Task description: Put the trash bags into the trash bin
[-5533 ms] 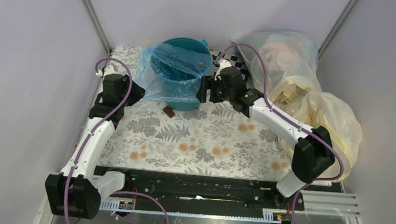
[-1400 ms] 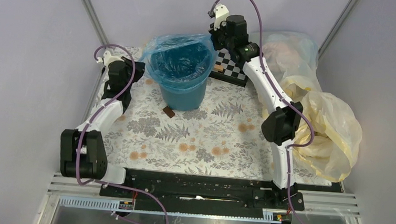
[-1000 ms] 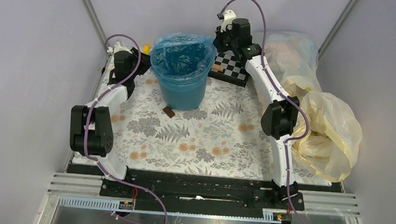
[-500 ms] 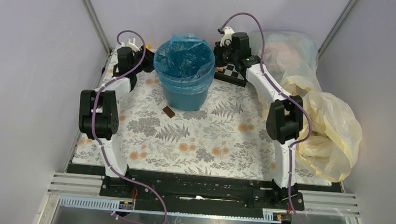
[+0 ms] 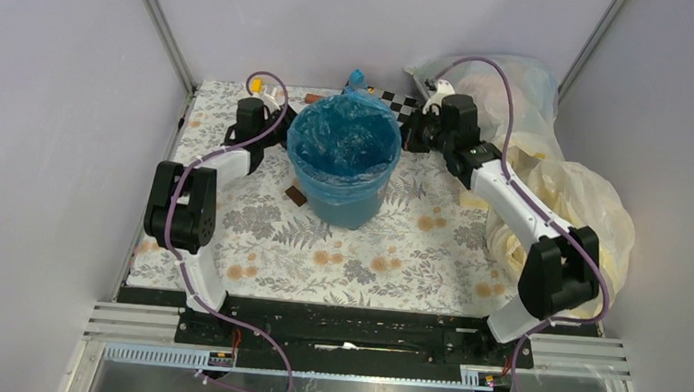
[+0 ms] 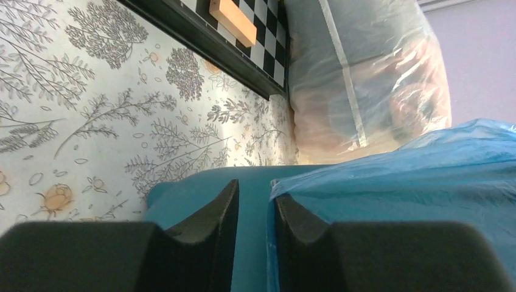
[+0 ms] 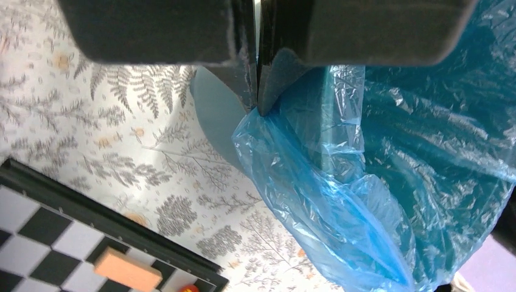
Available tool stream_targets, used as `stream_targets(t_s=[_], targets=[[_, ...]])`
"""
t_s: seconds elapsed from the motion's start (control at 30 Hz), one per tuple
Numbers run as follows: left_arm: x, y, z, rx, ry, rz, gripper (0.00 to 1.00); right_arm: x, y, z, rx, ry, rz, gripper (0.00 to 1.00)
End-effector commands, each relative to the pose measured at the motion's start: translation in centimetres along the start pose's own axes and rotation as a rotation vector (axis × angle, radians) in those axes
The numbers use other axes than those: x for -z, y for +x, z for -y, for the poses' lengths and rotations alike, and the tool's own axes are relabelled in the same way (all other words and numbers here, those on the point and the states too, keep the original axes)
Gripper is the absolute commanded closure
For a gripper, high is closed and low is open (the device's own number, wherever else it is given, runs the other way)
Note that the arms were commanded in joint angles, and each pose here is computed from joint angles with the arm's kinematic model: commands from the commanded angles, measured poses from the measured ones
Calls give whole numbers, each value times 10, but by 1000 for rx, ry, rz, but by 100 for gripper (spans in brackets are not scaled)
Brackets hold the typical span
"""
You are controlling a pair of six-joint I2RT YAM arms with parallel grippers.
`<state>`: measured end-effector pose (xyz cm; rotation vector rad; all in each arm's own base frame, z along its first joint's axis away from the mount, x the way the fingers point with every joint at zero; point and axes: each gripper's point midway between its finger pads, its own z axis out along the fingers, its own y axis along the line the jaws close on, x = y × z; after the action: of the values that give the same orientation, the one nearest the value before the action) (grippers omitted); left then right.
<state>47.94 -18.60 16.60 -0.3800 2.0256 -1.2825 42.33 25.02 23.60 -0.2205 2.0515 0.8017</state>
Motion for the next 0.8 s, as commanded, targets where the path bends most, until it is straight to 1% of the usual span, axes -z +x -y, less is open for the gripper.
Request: stream_targets(t_s=[0.0, 0.1, 0.23, 0.4, 0.47, 0.6, 0.67, 0.7, 0.77], targets=[[6, 16, 24, -68, -4, -23, 73, 10, 0, -6, -85, 18, 84, 100], [7, 19, 11, -70, -56, -18, 77, 6, 15, -1, -114, 25, 51, 100], [12, 21, 7, -81, -83, -18, 77, -1, 35, 4, -132, 16, -1, 100], [19, 20, 2, -98, -137, -2, 77, -13, 65, 11, -147, 3, -105, 100], [22, 18, -1, -98, -164, 16, 77, -15, 70, 9, -154, -12, -127, 100], [33, 11, -9, -109, -224, 70, 79, -5, 63, 11, -129, 16, -96, 100], [43, 5, -16, -108, -273, 112, 82, 3, 53, 19, -95, 78, -58, 100], [50, 0, -22, -102, -308, 137, 83, 8, 54, 26, -91, 122, -62, 100], [64, -9, -35, -75, -374, 194, 86, 17, 47, 38, -88, 206, -27, 100]])
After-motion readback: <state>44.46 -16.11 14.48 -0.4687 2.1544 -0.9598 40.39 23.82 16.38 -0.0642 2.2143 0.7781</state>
